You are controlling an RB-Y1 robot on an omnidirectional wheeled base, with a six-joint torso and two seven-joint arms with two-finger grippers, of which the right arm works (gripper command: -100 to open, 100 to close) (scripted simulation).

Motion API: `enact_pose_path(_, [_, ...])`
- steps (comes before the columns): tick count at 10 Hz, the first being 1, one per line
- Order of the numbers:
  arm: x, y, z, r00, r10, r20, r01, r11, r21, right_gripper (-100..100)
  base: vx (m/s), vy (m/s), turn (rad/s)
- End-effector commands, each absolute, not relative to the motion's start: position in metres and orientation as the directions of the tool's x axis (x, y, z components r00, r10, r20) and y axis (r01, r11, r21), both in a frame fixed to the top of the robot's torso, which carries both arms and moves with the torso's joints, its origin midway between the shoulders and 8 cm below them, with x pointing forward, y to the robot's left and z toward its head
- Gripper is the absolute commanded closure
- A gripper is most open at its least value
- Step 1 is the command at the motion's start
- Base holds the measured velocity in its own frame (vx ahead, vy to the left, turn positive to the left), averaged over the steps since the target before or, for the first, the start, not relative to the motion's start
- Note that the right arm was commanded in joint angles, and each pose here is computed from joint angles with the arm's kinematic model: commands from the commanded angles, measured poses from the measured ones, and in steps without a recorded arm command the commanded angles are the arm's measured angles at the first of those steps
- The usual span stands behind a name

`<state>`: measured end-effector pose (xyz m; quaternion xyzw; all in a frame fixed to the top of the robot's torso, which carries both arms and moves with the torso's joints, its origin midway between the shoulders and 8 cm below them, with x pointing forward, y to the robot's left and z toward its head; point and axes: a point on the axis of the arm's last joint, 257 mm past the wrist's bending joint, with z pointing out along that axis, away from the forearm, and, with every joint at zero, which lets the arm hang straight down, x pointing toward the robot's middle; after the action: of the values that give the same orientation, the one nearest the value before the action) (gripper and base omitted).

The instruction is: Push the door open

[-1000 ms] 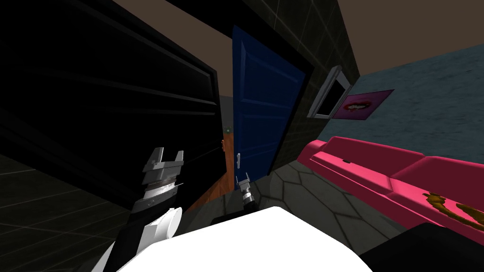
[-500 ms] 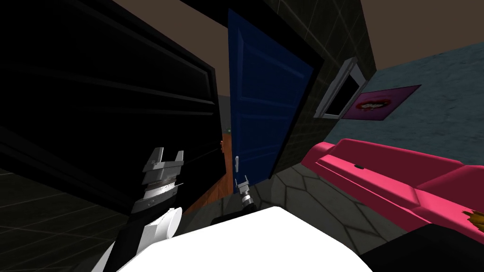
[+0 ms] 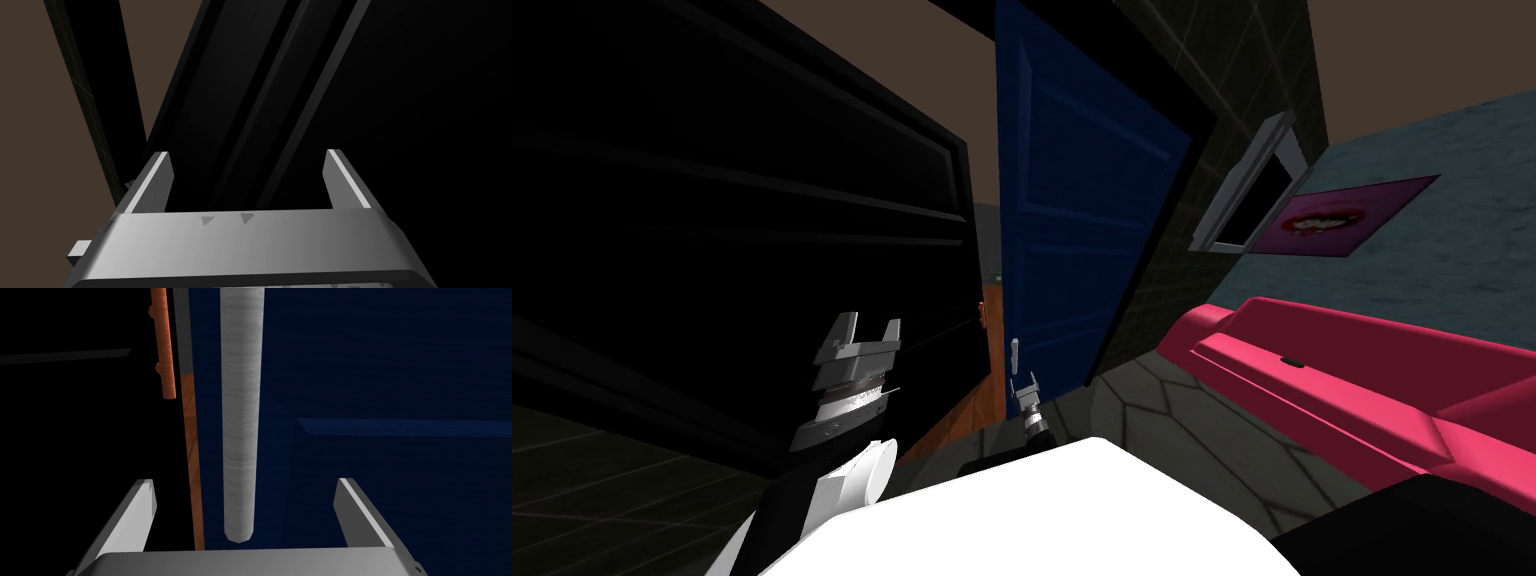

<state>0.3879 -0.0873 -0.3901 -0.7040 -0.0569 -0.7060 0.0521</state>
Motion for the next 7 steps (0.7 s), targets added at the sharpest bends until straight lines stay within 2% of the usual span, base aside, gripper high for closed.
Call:
enact_pose_path(1, [0.3896,-0.0893,-0.3904,-0.002,0.006,1.000,0.149,-0.989,0.006,-100,0.202,0.047,0.026])
enact_pose_path(5, [0.3935,-0.0928,-0.3914,0.000,0.000,1.000,0.139,-0.990,0.000,-100,0.197,0.027,0.027])
enact_pose_path(6, [0.3930,-0.0922,-0.3911,0.000,0.001,1.000,0.140,-0.990,0.001,-100,0.082,0.006,0.005])
enact_pose_path(7, [0.3930,-0.0922,-0.3911,0.000,0.001,1.000,0.140,-0.990,0.001,100,-0.010,0.000,-0.005])
